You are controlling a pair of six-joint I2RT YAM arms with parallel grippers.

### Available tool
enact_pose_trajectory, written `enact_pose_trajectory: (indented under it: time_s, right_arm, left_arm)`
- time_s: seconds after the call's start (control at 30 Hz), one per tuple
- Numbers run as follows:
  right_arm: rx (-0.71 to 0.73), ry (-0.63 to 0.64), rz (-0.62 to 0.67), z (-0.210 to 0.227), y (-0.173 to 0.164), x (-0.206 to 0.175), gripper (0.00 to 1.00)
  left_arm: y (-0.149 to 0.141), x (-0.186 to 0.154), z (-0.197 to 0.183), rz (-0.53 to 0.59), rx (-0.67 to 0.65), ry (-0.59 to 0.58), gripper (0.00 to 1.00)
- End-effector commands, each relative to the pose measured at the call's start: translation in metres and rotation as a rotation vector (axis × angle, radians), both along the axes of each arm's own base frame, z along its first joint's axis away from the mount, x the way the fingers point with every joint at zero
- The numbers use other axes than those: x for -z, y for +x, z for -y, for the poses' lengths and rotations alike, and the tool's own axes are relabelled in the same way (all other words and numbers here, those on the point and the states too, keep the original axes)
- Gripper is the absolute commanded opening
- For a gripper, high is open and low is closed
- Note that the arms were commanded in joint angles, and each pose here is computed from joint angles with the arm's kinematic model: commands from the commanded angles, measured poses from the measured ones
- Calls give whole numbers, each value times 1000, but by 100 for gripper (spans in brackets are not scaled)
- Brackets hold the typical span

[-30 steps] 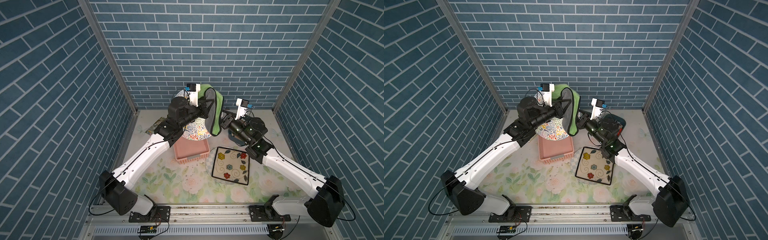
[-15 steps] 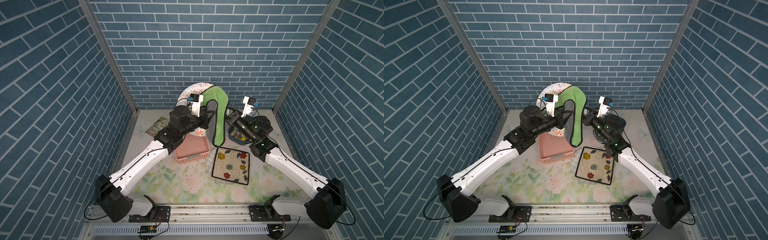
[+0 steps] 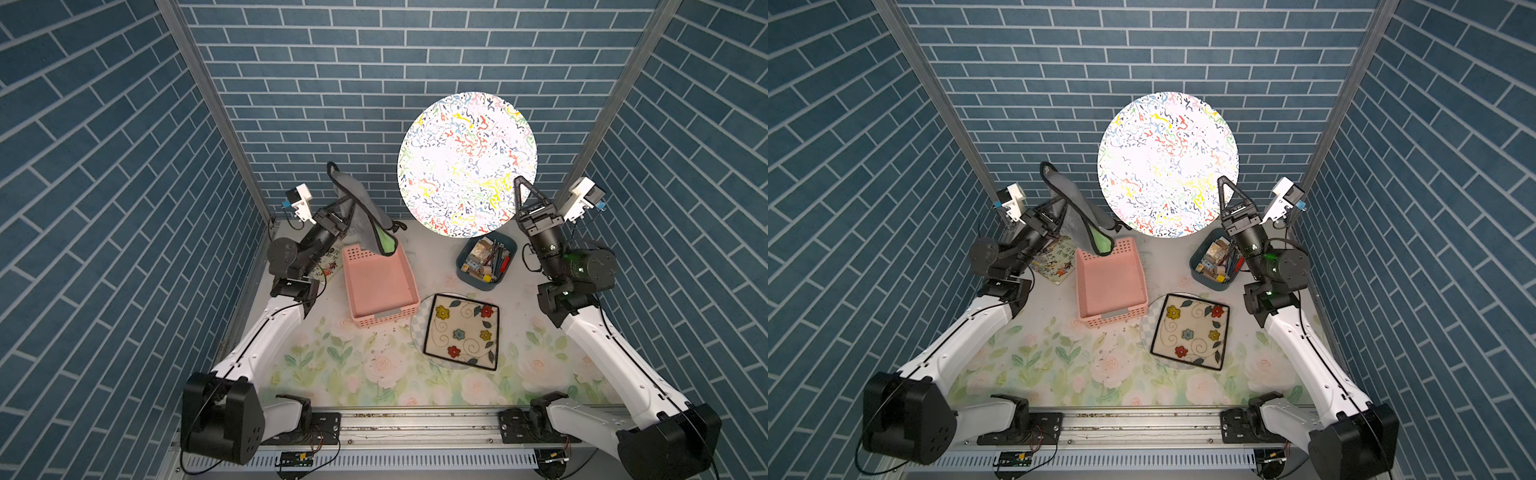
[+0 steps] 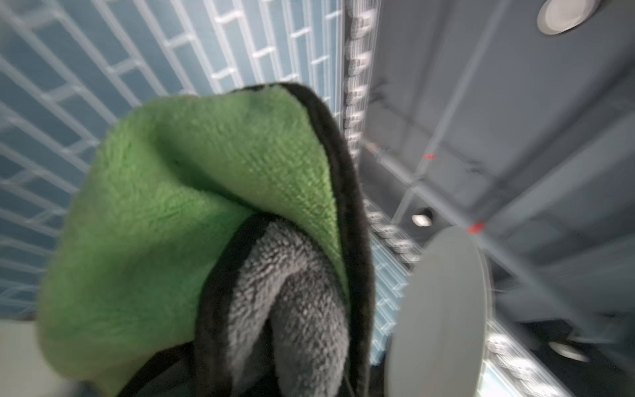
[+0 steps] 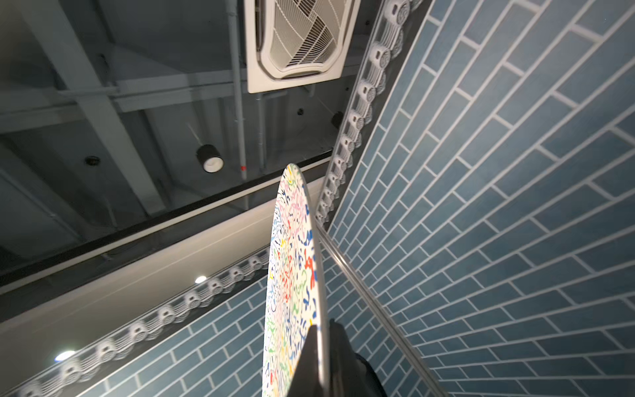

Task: Wipe the wet plate dry
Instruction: Wipe the plate with towel.

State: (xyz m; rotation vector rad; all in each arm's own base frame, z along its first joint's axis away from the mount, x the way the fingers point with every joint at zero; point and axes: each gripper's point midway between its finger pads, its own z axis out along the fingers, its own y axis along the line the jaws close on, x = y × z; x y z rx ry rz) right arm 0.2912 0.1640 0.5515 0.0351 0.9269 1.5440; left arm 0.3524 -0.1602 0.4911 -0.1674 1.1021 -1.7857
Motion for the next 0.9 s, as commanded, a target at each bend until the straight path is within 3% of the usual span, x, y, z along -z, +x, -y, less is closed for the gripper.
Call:
enact_pose_trajectory:
  time_s: [0.0, 0.3, 0.43, 0.6, 0.73, 0.87]
  right_arm:
    - [-191, 80, 35, -15, -9, -2, 0]
    - [-429, 28, -59, -101, -8, 33, 0]
    - [-498, 39, -78, -132, -2, 36, 0]
    - [-457, 63, 26, -121, 20, -20, 0]
    - [-339, 90, 33, -78, 43, -31, 0]
    - [-320, 58, 8, -67, 33, -5, 0]
  left_arm:
    - [-98, -76, -7, 351, 418, -335, 0]
    - [-116, -102, 35, 398, 568, -413, 0]
    - [-130, -104, 62, 400, 610, -387, 0]
    - [-132, -79, 108, 314, 532, -213, 0]
    - [-139, -92, 89, 346, 466, -187, 0]
    - [-138, -128, 57, 422, 393, -194, 0]
